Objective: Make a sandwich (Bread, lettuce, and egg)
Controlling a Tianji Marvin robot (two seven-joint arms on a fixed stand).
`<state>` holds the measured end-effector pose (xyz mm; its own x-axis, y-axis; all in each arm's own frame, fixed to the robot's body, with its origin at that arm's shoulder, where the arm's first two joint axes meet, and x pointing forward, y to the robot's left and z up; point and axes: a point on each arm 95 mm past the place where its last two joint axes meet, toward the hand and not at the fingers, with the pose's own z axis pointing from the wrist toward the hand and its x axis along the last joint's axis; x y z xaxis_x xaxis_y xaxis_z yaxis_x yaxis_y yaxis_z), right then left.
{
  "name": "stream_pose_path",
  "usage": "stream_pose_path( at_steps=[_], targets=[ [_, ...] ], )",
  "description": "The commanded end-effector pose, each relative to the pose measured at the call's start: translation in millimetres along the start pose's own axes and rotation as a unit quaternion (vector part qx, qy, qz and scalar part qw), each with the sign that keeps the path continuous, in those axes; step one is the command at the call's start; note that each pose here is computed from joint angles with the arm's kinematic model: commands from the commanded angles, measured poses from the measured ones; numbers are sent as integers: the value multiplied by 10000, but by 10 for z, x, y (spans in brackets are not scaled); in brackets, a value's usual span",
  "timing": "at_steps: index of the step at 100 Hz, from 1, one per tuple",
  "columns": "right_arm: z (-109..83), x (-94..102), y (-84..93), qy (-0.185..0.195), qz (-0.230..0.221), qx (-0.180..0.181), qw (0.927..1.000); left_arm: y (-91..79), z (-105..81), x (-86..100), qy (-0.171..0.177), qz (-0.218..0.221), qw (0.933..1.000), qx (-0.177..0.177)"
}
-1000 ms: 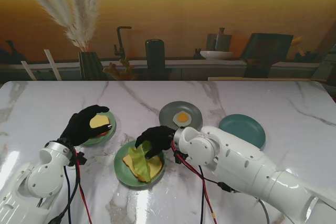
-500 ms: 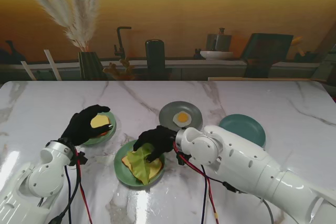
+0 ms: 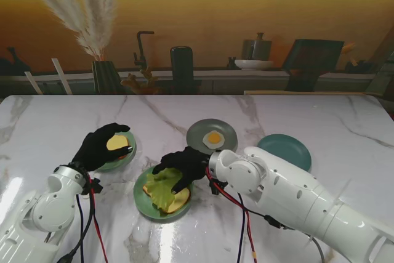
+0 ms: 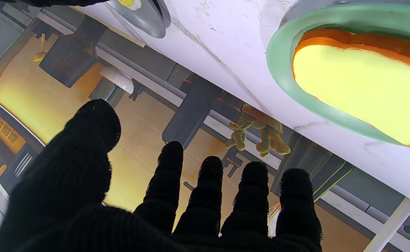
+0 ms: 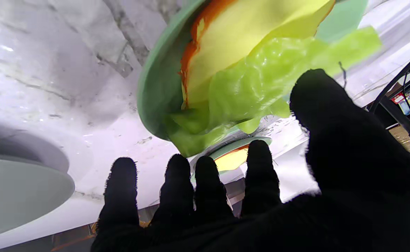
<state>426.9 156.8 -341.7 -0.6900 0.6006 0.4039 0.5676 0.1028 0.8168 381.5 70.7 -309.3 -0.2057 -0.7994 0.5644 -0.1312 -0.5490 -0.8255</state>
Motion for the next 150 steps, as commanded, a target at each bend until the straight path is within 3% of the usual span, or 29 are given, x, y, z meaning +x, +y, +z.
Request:
stream_pose_path(
  at_steps=[1,17,32,56,94,120,150],
  targets=[
    [21,54,22,42,9,-100,9999,9,5,4,-23,-34,10000,-11],
    [-35,33,38,-26,-9,-296,9996,12,11,9,-11,-52,10000,-16],
    [-144,-12,109,-194,-193,-996,9947,5,15,13,30,-52,10000,9],
    [-356,-257,314,-894,-397,-1475,9842,3,23,31,60,-55,10000,41],
    [-465,-813,457,-1872,-403,-1296,9729,30,33,81,178,-156,9995,-201],
    [-327,-1072,492,-2124,-271,-1055,9711,1,20,84,176,-101,9996,-207],
    [-212,-1228,491,-2312,-149,-942,9682,-28,-23,95,173,-65,9997,-184]
  ],
)
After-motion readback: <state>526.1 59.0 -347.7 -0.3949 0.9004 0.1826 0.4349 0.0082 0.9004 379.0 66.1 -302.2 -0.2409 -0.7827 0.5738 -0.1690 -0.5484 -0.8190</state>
